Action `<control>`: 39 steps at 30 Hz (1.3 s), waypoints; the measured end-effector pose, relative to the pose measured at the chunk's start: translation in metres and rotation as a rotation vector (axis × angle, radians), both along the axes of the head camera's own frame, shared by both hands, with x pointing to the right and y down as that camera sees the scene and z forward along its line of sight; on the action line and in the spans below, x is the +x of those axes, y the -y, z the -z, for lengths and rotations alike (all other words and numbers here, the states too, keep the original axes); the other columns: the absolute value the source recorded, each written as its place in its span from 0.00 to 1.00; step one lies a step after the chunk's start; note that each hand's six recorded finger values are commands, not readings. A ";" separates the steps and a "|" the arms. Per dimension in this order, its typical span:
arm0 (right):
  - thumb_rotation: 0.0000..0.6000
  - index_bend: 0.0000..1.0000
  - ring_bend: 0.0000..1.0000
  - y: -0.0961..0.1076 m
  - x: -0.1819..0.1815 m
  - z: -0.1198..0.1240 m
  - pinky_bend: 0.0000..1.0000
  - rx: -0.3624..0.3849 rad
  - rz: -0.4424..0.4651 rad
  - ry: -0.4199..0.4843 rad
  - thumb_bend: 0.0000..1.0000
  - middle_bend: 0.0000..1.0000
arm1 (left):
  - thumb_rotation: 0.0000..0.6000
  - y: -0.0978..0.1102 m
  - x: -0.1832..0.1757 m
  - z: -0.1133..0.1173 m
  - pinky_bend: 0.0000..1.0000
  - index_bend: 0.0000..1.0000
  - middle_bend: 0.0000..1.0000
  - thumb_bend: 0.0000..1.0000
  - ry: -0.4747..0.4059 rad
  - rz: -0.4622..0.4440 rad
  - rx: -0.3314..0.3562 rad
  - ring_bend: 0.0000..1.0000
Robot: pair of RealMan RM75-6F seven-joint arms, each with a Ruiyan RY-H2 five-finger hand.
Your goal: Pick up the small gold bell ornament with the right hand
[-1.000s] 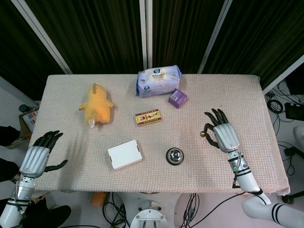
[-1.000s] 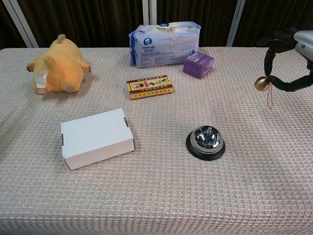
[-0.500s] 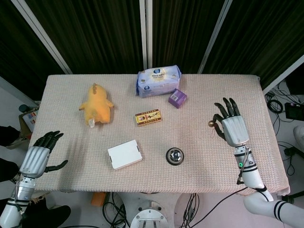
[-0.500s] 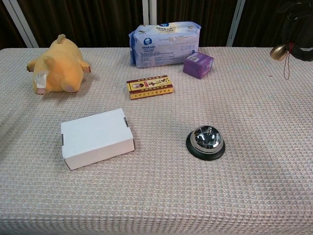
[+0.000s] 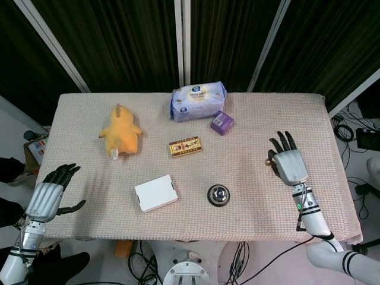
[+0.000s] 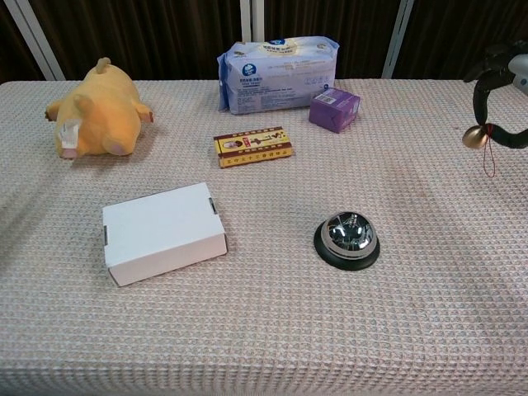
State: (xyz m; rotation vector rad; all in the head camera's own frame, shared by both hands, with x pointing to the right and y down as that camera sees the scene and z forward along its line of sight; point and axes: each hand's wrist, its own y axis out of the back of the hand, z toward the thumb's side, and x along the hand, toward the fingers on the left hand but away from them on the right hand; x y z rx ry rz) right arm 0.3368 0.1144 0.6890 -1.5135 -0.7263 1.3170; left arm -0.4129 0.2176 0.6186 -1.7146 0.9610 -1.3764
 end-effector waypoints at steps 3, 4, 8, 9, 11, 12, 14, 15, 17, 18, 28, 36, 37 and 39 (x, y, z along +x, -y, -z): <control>1.00 0.79 0.00 -0.009 0.003 -0.015 0.00 -0.046 0.003 -0.032 0.39 0.19 | 0.76 0.000 0.000 0.000 0.23 0.14 0.11 0.18 0.001 0.000 -0.001 0.11; 1.00 0.79 0.00 -0.011 0.003 -0.018 0.00 -0.053 0.005 -0.037 0.39 0.19 | 0.76 0.000 0.000 -0.001 0.23 0.14 0.11 0.18 0.001 0.000 -0.001 0.11; 1.00 0.79 0.00 -0.018 0.003 -0.028 0.00 -0.074 0.011 -0.050 0.38 0.19 | 0.76 0.001 0.000 -0.001 0.23 0.14 0.11 0.18 0.000 -0.002 0.000 0.11; 1.00 0.79 0.00 -0.020 0.003 -0.031 0.00 -0.081 0.014 -0.052 0.38 0.19 | 0.76 0.001 0.000 -0.001 0.23 0.14 0.11 0.18 -0.001 -0.001 0.000 0.11; 1.00 0.79 0.00 -0.022 0.003 -0.035 0.00 -0.095 0.017 -0.060 0.38 0.19 | 0.76 0.000 0.000 -0.002 0.23 0.14 0.11 0.18 -0.001 -0.001 -0.001 0.11; 1.00 0.79 0.00 -0.023 0.003 -0.037 0.00 -0.101 0.017 -0.063 0.38 0.19 | 0.76 0.000 0.000 -0.002 0.23 0.14 0.11 0.18 -0.001 -0.001 0.000 0.11; 1.00 0.78 0.00 -0.025 0.004 -0.040 0.00 -0.113 0.015 -0.068 0.37 0.19 | 0.76 0.000 0.000 -0.002 0.23 0.14 0.11 0.18 -0.002 -0.001 -0.001 0.11; 1.00 0.78 0.00 -0.026 0.005 -0.041 0.00 -0.115 0.014 -0.070 0.37 0.19 | 0.76 0.000 0.000 -0.002 0.23 0.14 0.11 0.18 -0.001 -0.001 -0.002 0.11; 1.00 0.76 0.00 -0.027 0.005 -0.042 0.00 -0.117 0.013 -0.070 0.37 0.19 | 0.76 -0.001 -0.001 -0.002 0.23 0.14 0.11 0.18 0.000 0.000 -0.001 0.11; 1.00 0.74 0.00 -0.028 0.005 -0.043 0.00 -0.119 0.013 -0.069 0.36 0.19 | 0.76 -0.001 -0.001 -0.001 0.23 0.14 0.11 0.18 0.000 0.001 -0.001 0.11; 1.00 0.20 0.00 -0.031 0.007 -0.045 0.00 -0.155 0.030 -0.088 0.22 0.06 | 0.76 0.000 -0.002 0.000 0.23 0.14 0.11 0.18 -0.002 0.004 0.006 0.11; 1.00 0.00 0.00 -0.029 0.010 -0.030 0.00 -0.155 0.016 -0.073 0.16 0.00 | 0.76 0.001 -0.002 0.006 0.23 0.14 0.11 0.18 -0.002 0.005 0.027 0.11; 1.00 0.00 0.00 -0.029 0.010 -0.025 0.00 -0.146 0.012 -0.065 0.15 0.00 | 0.76 0.002 -0.003 0.007 0.23 0.14 0.11 0.18 0.000 0.005 0.033 0.11; 1.00 0.00 0.00 -0.028 0.014 -0.010 0.00 -0.124 0.001 -0.047 0.15 0.00 | 0.75 0.004 -0.004 0.012 0.23 0.14 0.11 0.18 0.007 0.006 0.043 0.11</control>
